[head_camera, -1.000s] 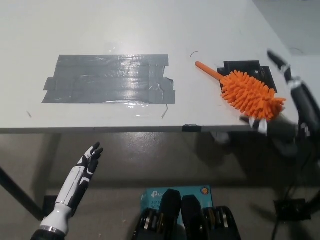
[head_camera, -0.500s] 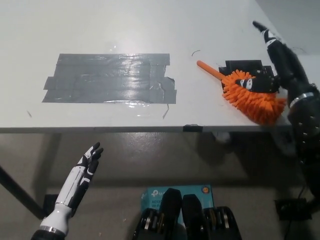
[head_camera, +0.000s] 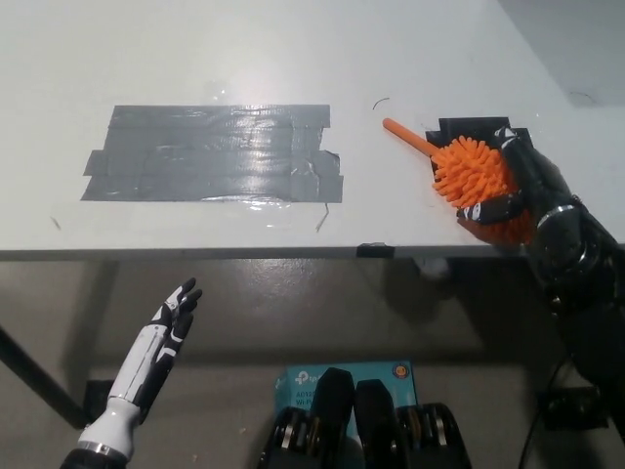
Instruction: An orange duster is kept infront of the robot in the middle of the table and the robot extends its right arm to grab the duster, picks it up and hands it to a person
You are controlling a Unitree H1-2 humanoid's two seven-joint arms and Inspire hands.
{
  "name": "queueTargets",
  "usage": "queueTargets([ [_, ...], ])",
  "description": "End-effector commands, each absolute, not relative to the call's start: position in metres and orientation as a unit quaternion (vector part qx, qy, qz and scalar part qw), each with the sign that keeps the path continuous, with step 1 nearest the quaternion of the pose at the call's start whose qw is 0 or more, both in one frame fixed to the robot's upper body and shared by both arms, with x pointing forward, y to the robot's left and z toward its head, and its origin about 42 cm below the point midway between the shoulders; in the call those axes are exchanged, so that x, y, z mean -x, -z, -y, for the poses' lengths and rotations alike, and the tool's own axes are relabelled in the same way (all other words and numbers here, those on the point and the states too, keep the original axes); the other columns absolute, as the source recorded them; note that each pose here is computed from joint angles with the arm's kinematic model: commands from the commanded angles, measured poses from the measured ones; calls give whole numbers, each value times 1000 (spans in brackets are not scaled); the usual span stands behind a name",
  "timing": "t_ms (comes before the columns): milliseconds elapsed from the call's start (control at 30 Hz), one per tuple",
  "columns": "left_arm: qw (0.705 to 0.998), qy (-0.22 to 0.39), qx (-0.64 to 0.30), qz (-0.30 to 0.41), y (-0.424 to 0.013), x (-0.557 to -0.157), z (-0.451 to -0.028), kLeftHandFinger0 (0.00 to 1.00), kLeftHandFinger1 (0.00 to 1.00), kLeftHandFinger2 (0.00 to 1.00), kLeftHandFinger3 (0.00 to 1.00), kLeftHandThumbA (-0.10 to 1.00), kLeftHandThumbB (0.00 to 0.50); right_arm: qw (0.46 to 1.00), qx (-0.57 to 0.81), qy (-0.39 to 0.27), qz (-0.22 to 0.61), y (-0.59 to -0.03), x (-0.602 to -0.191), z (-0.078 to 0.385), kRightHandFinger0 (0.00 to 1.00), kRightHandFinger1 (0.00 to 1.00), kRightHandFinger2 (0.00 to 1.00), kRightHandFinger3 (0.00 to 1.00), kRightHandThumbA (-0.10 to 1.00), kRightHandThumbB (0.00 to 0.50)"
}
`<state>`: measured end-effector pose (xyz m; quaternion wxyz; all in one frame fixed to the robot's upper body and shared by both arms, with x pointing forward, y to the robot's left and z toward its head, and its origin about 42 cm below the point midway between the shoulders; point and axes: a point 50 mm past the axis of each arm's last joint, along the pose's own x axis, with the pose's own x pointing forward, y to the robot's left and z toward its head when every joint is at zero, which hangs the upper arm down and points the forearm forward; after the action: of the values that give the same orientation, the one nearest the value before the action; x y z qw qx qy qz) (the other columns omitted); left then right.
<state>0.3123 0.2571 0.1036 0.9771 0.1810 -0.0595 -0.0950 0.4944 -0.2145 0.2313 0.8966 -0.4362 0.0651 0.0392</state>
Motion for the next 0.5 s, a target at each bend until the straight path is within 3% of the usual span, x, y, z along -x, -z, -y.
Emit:
queueTargets([
  [0,972,102,-189,96,-118,-317,-257,1000,1000,1000,1000,1000,177,891,453,-21,-29,-264,-513,207,1000,1000,1000,1000,959,429],
  [467,971,106,-187,105,-121,-321,-256,1000,1000,1000,1000,1000,163,893,448,-14,-39,-264,-535,207,1000,1000,1000,1000,976,446],
])
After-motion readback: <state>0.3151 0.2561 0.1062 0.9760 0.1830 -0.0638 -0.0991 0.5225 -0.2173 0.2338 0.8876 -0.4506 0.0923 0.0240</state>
